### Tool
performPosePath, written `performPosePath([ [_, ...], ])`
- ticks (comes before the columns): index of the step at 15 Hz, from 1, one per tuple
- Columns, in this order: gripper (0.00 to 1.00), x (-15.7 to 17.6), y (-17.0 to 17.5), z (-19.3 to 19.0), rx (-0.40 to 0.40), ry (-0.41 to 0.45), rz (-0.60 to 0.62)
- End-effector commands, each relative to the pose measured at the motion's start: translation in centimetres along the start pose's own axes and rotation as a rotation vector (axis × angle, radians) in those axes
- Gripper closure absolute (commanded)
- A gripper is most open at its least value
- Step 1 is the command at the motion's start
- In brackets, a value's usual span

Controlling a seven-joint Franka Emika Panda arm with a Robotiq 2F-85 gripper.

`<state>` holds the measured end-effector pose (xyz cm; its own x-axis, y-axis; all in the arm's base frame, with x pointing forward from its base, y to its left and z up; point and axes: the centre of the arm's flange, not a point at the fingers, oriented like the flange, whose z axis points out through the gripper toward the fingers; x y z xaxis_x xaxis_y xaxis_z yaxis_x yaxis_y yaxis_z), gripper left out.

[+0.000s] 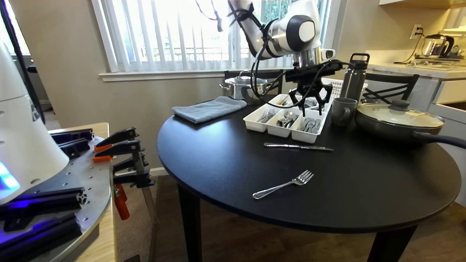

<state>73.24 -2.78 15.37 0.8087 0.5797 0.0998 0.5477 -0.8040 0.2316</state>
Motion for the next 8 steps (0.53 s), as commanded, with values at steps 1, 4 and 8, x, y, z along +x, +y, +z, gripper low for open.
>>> performPosePath([
  [1,0.15,-1.8,-1.9,-5.2,0.028,0.044,0.093],
  [4,0.01,-3.0,-3.9,-8.6,0.078,0.063,0.252],
  [8,0.0,-5.9,-6.0,-10.8,0.13,0.025,0.466],
])
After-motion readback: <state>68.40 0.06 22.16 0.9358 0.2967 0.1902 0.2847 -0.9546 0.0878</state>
